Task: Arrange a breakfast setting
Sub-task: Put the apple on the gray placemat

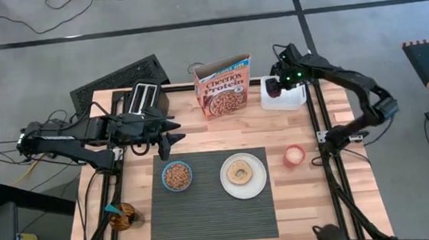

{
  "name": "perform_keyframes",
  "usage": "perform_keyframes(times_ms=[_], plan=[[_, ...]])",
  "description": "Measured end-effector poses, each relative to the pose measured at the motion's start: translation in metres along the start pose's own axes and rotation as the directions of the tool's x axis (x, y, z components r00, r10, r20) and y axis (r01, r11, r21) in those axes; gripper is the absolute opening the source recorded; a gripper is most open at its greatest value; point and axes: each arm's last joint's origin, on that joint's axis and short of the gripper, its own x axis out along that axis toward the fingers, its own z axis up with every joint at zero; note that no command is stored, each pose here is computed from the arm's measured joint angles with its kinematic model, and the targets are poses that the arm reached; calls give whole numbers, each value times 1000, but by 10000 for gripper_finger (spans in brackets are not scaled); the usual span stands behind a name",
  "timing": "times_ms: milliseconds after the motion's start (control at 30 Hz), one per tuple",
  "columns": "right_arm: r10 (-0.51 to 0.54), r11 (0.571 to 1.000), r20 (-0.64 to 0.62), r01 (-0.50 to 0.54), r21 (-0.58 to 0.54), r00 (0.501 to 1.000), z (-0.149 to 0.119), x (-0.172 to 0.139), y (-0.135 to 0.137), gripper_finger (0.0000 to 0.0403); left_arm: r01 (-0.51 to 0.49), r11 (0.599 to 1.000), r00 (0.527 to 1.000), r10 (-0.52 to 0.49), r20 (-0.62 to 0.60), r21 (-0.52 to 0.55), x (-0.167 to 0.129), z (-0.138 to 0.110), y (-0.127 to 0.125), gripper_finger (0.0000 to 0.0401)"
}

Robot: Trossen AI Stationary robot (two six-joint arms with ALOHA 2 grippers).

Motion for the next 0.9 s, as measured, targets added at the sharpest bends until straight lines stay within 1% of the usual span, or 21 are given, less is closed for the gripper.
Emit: perform_keyframes(times_ms=[67, 133, 233, 333, 433, 533, 700, 800, 900], plan=[[21, 998, 25, -19, -60, 999, -7, -18, 7, 273, 0, 1000, 1000, 0, 1, 0, 0, 0, 0, 196], [44, 995, 38, -40, -94, 998, -16, -35, 14, 272, 2, 1000, 1000, -2, 2, -1, 0, 0, 0, 196], [105, 984, 66, -94, -149, 992, -29, -57, 26, 272, 6, 1000, 1000, -6, -1, 0, 0, 0, 0, 196], [177, 963, 98, -152, -223, 979, -43, -77, 40, 272, 3, 1000, 1000, -3, 4, -6, 0, 0, 0, 196], [262, 934, 101, -225, -277, 960, -57, -90, 56, 271, 8, 1000, 1000, -8, 13, -12, 0, 1, -1, 201], [341, 890, 93, -290, -352, 935, -70, -99, 73, 271, 18, 1000, 999, -17, 31, -23, 0, 3, -2, 221], [458, 803, 55, -386, -455, 887, -86, -105, 100, 276, 25, 998, 998, -23, 50, -49, 0, 5, -2, 281], [533, 746, 42, -446, -494, 845, -92, -106, 117, 278, 13, 999, 998, -10, 56, -50, 0, 5, -2, 318], [605, 685, 30, -501, -530, 796, -97, -106, 136, 279, 2, 999, 998, 1, 61, -46, 0, 5, -2, 341]])
